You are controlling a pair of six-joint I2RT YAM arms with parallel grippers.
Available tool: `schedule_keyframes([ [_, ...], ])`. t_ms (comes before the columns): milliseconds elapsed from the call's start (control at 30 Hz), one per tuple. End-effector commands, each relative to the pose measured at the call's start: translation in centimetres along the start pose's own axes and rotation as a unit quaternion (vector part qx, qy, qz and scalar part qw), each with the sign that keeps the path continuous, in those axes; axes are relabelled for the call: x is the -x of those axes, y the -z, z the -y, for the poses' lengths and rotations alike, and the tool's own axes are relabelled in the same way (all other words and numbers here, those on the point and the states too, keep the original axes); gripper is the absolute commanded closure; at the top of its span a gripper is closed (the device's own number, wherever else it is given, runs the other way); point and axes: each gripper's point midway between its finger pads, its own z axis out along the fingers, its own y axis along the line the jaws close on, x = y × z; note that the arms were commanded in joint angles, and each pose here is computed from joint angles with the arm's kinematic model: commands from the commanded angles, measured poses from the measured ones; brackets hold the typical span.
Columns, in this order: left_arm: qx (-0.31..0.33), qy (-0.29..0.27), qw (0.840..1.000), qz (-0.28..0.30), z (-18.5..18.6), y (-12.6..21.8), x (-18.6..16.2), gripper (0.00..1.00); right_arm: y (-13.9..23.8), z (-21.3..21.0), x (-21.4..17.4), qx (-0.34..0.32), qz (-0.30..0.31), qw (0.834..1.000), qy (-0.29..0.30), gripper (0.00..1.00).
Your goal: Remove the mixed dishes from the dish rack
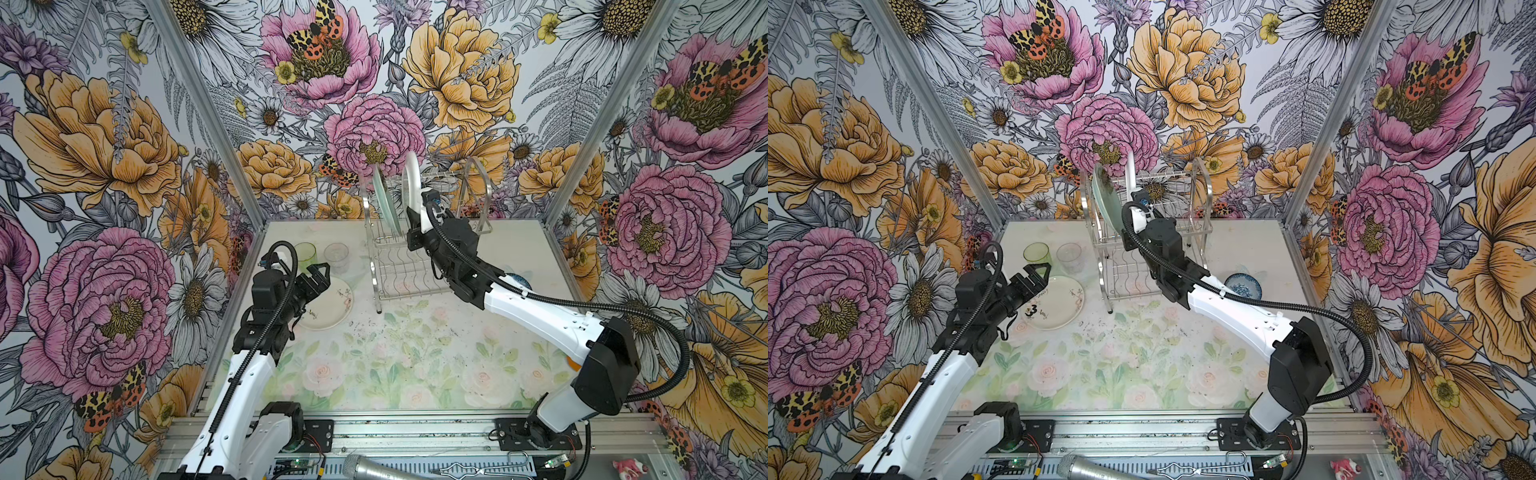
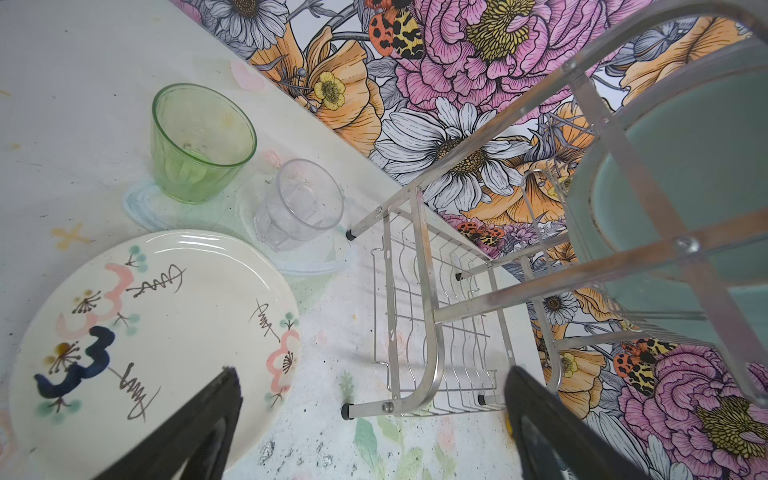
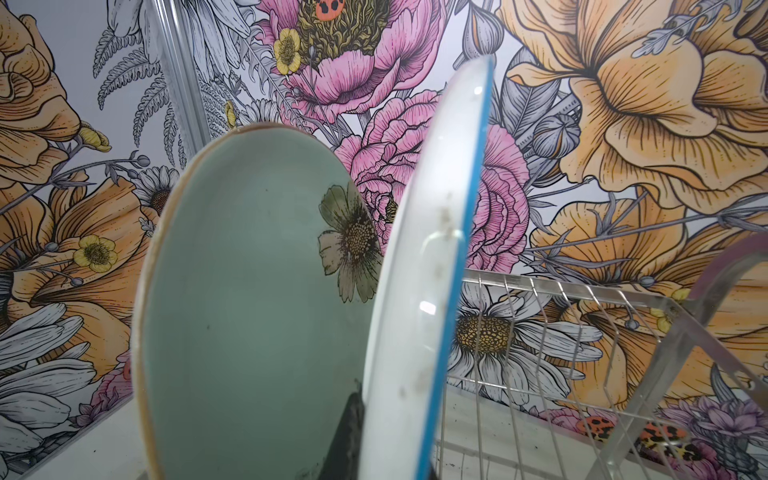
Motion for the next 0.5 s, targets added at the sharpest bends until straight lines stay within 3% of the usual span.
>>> schedule_keyframes([
  [0,-0.001,-0.002,1.000,-0.003,0.1,0.0,-0.2,0.01,2.8,1.2,9.2,-0.007,0.141,0.990,-0.023,1.00],
  [467,0.001,-0.004,1.000,-0.001,0.1,0.0,-0.1,0.01,3.5,0.6,10.7,0.015,0.172,0.985,-0.009,1.00],
])
